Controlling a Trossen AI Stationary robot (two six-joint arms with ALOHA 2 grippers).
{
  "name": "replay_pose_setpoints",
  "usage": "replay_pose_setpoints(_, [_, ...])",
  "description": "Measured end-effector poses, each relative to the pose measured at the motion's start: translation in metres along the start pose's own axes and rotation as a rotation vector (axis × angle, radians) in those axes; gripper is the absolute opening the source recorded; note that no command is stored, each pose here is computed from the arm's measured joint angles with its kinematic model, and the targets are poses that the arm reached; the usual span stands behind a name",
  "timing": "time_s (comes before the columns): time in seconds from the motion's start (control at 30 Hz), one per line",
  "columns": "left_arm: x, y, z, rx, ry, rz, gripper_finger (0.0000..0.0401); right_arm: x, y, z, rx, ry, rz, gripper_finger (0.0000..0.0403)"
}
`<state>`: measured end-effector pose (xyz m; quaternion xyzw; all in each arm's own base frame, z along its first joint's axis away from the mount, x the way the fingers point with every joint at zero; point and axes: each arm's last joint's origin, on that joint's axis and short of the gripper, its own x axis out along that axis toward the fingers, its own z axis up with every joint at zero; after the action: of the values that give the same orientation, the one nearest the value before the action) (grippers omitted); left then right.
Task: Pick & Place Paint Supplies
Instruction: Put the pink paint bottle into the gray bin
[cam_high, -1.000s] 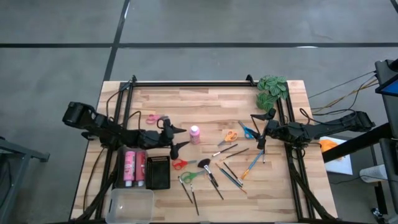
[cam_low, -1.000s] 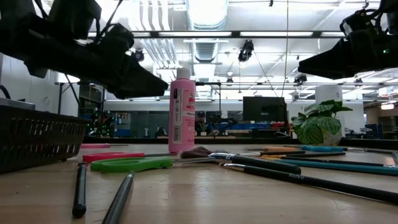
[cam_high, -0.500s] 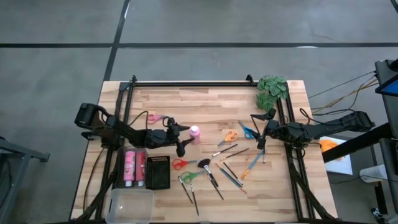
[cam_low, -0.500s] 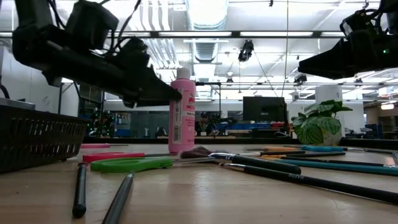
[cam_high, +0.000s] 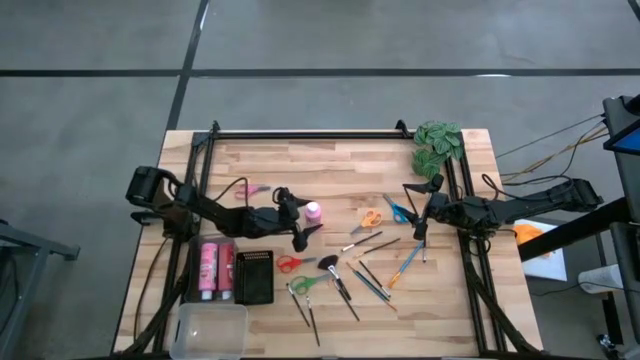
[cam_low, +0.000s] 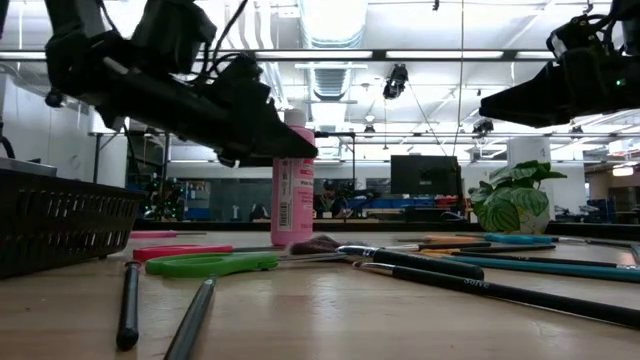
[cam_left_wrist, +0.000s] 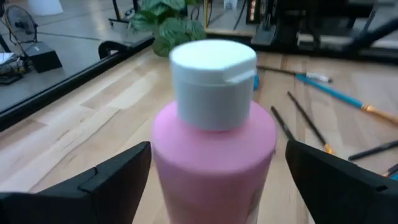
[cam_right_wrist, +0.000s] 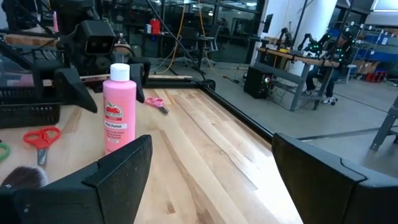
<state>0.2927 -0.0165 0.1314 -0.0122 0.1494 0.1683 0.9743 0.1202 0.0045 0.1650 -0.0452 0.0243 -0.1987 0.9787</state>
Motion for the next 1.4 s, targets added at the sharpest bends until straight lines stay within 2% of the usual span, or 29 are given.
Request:
replay_pose_setpoints(0.2, [0.008, 0.002, 0.006, 0.001, 0.039, 0.021, 0.0371, 0.0, 0.0, 0.0, -0.002, 0.0, 0.0, 0.0329])
replay_pose_setpoints(0.33, [0.009, 0.004, 0.006, -0.009, 0.042, 0.027, 0.0353, 0.0, 0.0, 0.0, -0.002, 0.0, 0.0, 0.0329])
replay_pose_setpoints(0.47, [0.009, 0.004, 0.006, -0.01, 0.043, 0.022, 0.0316, 0.0, 0.0, 0.0, -0.001, 0.0, 0.0, 0.0329])
replay_pose_setpoints(0.77, [0.008, 0.004, 0.006, -0.011, 0.043, 0.016, 0.0207, 0.0, 0.0, 0.0, -0.002, 0.0, 0.0, 0.0329])
replay_pose_setpoints(0.87, [0.009, 0.004, 0.006, -0.011, 0.044, 0.01, 0.0183, 0.0, 0.0, 0.0, 0.0, 0.0, 0.0, 0.0329])
replay_pose_setpoints(1.0, [0.008, 0.004, 0.006, -0.011, 0.043, 0.008, 0.0175, 0.0, 0.0, 0.0, -0.001, 0.0, 0.0, 0.0329])
replay_pose_setpoints(1.23, [0.006, 0.004, 0.01, -0.018, 0.033, 0.002, 0.0185, 0.0, 0.0, 0.0, -0.002, 0.0, 0.0, 0.0329])
replay_pose_setpoints(1.4, [-0.009, 0.008, 0.038, -0.059, 0.021, 0.004, 0.0186, 0.0, 0.0, 0.0, -0.002, 0.0, 0.0, 0.0329])
